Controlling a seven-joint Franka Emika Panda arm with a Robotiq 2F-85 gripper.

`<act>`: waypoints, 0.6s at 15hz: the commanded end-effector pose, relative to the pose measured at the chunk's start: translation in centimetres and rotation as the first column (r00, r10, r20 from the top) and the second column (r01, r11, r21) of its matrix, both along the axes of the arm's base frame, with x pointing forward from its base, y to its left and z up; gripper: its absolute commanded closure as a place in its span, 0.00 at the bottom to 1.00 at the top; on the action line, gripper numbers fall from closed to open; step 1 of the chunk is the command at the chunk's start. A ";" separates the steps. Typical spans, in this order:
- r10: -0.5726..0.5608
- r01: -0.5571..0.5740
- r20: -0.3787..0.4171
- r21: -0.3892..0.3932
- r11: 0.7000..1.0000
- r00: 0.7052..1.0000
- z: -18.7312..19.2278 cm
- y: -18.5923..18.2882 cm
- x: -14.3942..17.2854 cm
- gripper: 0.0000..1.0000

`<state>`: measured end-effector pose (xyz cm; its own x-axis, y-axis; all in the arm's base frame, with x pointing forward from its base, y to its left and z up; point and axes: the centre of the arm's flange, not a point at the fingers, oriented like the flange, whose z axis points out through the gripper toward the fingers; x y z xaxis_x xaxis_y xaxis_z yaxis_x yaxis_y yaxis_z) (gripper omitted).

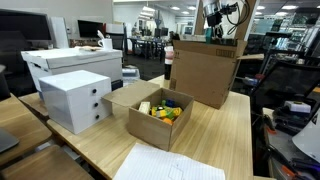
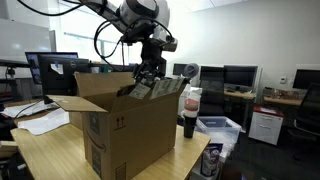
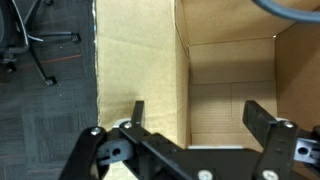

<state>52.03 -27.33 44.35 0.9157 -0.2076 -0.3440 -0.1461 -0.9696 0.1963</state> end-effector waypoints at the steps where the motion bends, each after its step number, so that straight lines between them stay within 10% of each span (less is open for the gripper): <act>1: 0.020 -0.021 0.031 0.049 0.999 0.999 -0.8 -0.6 -0.8 0.00; 9: 0.037 -0.038 0.047 0.027 0.999 0.998 -0.8 -0.6 -0.6 0.00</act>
<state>51.85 -27.82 43.52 0.9241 -0.1956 -0.3283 -0.1458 -0.9746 0.1701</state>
